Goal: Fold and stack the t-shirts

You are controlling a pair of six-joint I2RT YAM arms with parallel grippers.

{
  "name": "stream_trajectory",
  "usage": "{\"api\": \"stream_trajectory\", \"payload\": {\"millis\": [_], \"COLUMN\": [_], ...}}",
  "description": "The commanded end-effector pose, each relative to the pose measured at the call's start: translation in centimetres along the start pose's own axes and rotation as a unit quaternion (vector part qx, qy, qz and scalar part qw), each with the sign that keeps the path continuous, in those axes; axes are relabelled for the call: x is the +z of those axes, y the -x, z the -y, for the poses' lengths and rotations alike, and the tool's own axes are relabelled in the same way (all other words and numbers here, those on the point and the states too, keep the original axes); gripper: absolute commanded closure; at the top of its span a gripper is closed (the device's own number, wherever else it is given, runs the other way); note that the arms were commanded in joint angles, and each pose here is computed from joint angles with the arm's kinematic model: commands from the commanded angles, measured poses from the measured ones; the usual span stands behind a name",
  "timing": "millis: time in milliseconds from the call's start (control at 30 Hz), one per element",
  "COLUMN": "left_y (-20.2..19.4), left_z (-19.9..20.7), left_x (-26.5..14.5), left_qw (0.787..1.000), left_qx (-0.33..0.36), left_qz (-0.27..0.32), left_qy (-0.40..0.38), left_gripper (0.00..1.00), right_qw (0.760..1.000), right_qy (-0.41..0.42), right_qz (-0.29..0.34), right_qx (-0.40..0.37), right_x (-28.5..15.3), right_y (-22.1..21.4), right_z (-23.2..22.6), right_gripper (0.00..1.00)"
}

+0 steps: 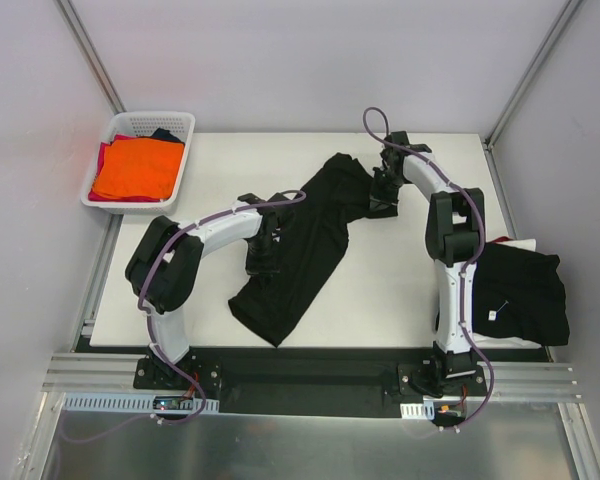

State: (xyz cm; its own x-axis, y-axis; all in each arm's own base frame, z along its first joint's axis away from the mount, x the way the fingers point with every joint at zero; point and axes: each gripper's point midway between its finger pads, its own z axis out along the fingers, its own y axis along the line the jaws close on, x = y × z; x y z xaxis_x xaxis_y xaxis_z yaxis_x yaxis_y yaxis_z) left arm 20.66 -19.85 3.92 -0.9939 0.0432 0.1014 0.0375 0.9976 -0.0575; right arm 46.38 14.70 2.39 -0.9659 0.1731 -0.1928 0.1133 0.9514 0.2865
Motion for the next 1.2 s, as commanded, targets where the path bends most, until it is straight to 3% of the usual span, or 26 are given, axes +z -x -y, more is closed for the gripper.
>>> {"api": "stream_trajectory", "payload": {"millis": [0,533,1167], "left_y": [-0.4,-0.9,-4.6], "left_z": [0.1,-0.6,-3.2], "left_x": [0.0,0.0,1.4], "left_qw": [1.0,1.0,0.999], "left_qx": [0.016,0.02,0.009], "left_qz": [-0.011,-0.011,-0.042], "left_qy": [-0.002,0.006,0.028], "left_gripper": [0.99,0.98,0.98], "right_qw": [0.999,0.997,0.996], "right_qy": [-0.028,-0.047,0.01], "right_qz": [0.011,0.024,0.03], "right_qx": [0.017,0.055,0.078], "right_x": [-1.4,-2.2,-0.3], "right_y": [1.0,3.8,5.6], "right_z": [2.9,6.8,6.0], "right_gripper": [0.99,0.99,0.99]}}
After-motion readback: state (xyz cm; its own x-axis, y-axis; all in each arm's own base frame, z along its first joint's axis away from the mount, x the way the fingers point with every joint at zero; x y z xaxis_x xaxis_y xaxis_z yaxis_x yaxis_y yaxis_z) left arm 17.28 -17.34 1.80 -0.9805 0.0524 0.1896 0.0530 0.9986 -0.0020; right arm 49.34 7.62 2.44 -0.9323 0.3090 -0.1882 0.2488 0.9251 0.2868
